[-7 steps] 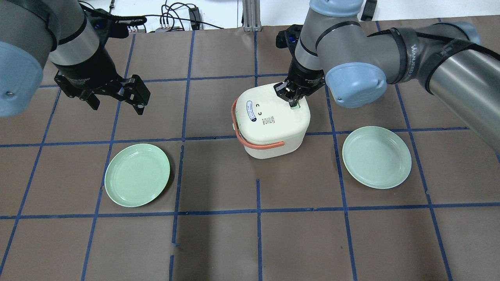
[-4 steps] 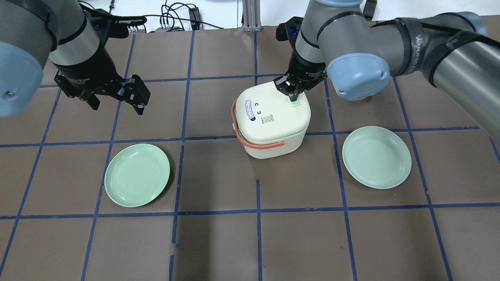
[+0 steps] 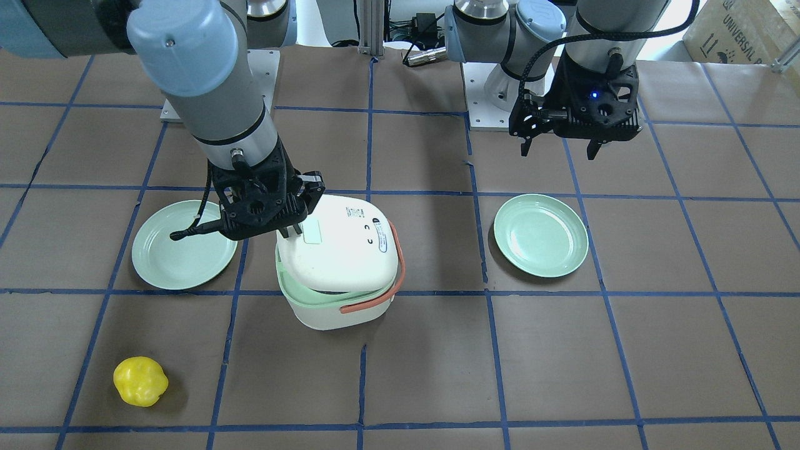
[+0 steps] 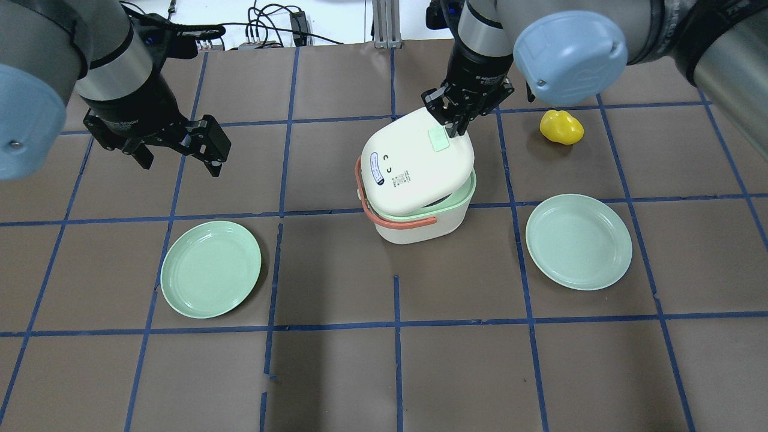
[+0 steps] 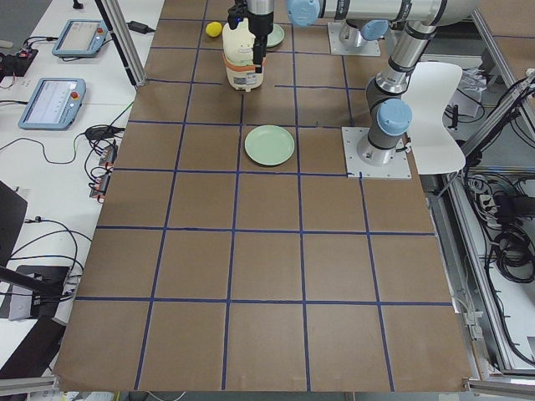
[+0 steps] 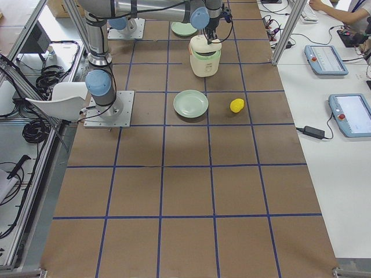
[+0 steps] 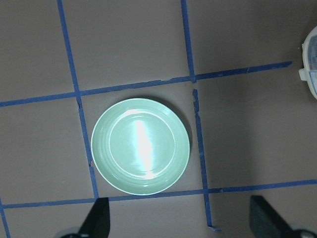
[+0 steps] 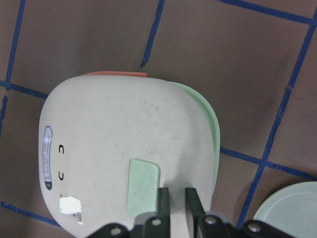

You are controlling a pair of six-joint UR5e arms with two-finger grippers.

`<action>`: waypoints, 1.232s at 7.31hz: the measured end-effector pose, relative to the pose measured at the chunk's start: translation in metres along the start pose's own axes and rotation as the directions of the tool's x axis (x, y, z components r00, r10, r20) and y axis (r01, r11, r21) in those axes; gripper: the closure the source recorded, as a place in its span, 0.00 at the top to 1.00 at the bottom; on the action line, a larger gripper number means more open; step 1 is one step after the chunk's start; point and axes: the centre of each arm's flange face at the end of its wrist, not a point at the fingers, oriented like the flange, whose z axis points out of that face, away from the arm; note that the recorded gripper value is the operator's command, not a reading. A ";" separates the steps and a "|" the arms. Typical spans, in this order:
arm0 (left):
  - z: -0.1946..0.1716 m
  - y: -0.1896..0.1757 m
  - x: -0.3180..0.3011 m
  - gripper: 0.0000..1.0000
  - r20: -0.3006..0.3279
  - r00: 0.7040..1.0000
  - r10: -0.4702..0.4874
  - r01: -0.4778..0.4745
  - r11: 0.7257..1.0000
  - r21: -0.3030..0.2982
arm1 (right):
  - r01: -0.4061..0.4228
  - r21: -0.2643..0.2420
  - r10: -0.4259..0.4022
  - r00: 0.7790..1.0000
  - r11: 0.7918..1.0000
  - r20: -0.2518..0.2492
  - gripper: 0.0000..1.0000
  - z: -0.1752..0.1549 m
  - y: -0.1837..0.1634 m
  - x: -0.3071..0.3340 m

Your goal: Press rice cooker button

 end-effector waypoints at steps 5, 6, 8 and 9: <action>0.000 0.000 0.000 1.00 0.000 1.000 0.000 0.000 1.000 0.000 | -0.054 0.093 0.068 0.986 0.994 -0.153 1.00 -0.066 -0.011 0.046; 0.000 0.000 0.000 1.00 0.000 1.000 0.000 0.000 1.000 0.000 | -0.077 0.092 0.091 0.984 0.993 -0.152 1.00 -0.066 -0.010 0.061; 0.000 0.000 0.000 1.00 0.000 1.000 0.000 0.000 1.000 0.000 | -0.115 0.079 0.125 0.982 0.990 -0.142 1.00 -0.054 -0.006 0.082; 0.000 0.000 0.000 1.00 0.000 1.000 0.000 0.000 1.000 0.000 | -0.125 0.076 0.134 0.982 0.989 -0.132 1.00 -0.046 -0.002 0.086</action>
